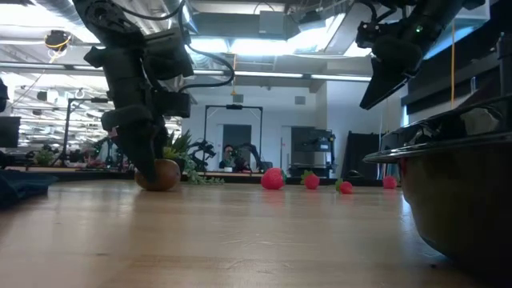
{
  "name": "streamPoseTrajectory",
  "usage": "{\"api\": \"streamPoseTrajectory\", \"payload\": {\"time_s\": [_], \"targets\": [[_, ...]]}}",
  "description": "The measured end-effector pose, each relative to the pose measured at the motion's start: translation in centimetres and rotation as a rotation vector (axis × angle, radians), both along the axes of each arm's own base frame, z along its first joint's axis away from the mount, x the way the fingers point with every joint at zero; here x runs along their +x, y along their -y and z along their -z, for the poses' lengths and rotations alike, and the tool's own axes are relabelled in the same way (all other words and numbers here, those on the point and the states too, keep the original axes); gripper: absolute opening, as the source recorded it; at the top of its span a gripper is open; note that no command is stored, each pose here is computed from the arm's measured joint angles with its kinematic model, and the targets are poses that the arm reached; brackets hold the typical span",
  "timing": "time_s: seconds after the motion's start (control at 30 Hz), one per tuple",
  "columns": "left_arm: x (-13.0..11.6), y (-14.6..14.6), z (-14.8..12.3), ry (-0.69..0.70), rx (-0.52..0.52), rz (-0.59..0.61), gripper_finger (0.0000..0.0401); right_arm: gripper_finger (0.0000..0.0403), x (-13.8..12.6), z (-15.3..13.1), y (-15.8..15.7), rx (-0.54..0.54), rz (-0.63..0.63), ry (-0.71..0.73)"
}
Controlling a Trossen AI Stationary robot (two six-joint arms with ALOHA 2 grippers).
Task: Pick and placing Produce into tupperware
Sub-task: Put the brown kiwi into the black container
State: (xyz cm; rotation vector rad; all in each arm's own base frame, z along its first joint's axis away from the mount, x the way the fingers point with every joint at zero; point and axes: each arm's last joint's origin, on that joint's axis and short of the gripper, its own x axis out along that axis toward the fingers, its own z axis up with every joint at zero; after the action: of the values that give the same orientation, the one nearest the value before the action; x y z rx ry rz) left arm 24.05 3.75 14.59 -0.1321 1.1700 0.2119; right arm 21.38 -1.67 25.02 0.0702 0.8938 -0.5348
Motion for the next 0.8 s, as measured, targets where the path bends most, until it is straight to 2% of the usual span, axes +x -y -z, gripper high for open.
{"api": "streamPoseTrajectory", "payload": {"time_s": [0.47,0.7,0.8], "targets": [[0.00,0.01,0.00,-0.001,0.006,0.014,0.0281,0.0226,0.00,0.00,0.00,0.000,0.000,0.000],[0.01,0.01,-0.03,0.002,0.003,0.005,0.0237,0.0226,0.00,0.00,0.00,0.000,0.000,0.000],[0.02,0.01,-0.04,0.003,0.002,0.004,0.0231,0.0226,0.00,0.00,0.00,0.000,0.000,0.000]]}}
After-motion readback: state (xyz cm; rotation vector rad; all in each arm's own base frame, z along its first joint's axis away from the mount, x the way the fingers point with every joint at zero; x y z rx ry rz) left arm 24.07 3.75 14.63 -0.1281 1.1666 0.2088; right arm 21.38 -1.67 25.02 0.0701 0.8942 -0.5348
